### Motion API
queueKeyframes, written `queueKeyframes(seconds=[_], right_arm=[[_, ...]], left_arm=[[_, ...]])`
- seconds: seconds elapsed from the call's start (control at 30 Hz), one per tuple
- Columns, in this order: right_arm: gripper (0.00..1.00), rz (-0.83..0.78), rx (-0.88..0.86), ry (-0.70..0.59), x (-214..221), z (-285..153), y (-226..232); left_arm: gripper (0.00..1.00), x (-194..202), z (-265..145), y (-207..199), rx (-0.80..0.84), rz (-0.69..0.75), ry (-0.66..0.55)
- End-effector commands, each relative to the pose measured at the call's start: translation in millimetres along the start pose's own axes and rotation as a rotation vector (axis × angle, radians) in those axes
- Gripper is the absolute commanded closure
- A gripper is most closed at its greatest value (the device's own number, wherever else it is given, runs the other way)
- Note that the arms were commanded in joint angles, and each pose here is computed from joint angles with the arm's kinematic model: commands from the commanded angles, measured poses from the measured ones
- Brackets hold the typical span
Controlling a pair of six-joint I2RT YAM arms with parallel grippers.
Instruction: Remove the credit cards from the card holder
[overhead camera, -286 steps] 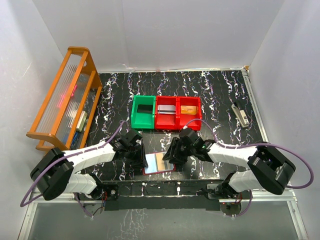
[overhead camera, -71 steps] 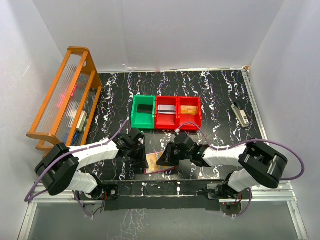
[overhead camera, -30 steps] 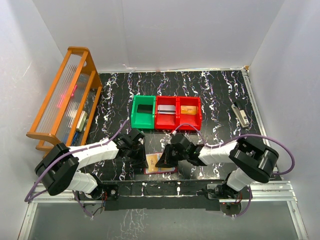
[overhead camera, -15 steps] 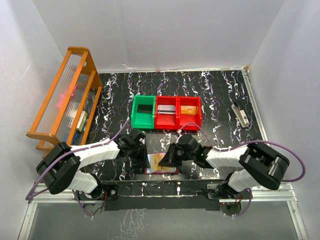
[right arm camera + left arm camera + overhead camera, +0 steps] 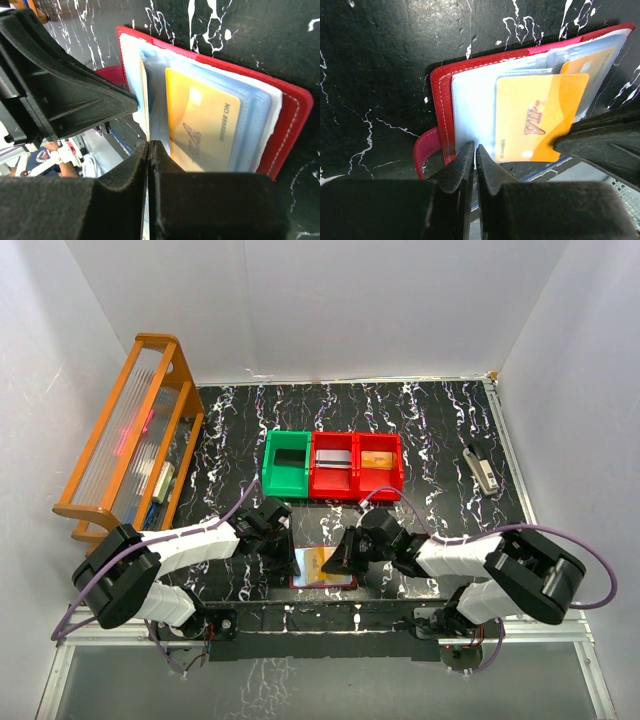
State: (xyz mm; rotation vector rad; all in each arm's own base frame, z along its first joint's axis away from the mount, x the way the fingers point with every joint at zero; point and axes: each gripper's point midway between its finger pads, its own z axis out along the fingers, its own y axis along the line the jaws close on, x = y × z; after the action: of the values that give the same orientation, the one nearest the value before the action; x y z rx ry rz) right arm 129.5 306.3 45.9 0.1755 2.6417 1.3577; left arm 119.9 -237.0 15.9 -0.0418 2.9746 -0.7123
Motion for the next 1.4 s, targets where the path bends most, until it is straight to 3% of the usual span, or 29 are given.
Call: queueKeyframes(seconds=[0.0,0.23,0.37,0.5,0.67,0.83,0.93,1.0,1.37], right_arm=[[1.00,-0.024,0.006,-0.090,-16.0,-13.6,4.0],[1.00,-0.011,0.020,-0.058,-4.3,-20.9,-15.4],[1.00,-0.001,0.013,-0.040,-3.5,-16.6,-13.4],[1.00,0.008,0.018,-0.050,-6.3,-14.5,-13.4],[0.99,0.022,0.016,-0.059,-7.7,-14.1,-13.5],[0.98,0.035,0.002,-0.061,-7.8,-13.4,-11.3],[0.96,0.036,-0.007,-0.060,-8.3,-12.9,-8.8],[0.95,0.034,-0.016,-0.059,-8.5,-13.1,-6.4],[0.77,0.011,-0.071,-0.068,-15.6,-10.8,11.8]], left_arm=[[0.94,6.8,-4.2,28.0,-0.111,-0.009,-0.015],[0.89,-10.0,-20.9,4.6,-0.028,0.011,-0.103],[0.79,-17.8,-28.7,-19.0,0.052,0.035,-0.117],[0.63,-26.7,-37.0,-51.7,0.180,0.087,-0.133],[0.59,-22.0,-28.0,-78.5,0.288,0.132,-0.062],[0.65,-10.7,-3.5,-67.5,0.210,0.130,0.012],[0.81,-5.4,12.1,-34.7,0.044,0.088,0.043],[0.87,-1.5,15.4,-16.9,-0.038,0.074,0.056],[0.94,12.9,15.2,7.0,-0.082,0.071,0.072]])
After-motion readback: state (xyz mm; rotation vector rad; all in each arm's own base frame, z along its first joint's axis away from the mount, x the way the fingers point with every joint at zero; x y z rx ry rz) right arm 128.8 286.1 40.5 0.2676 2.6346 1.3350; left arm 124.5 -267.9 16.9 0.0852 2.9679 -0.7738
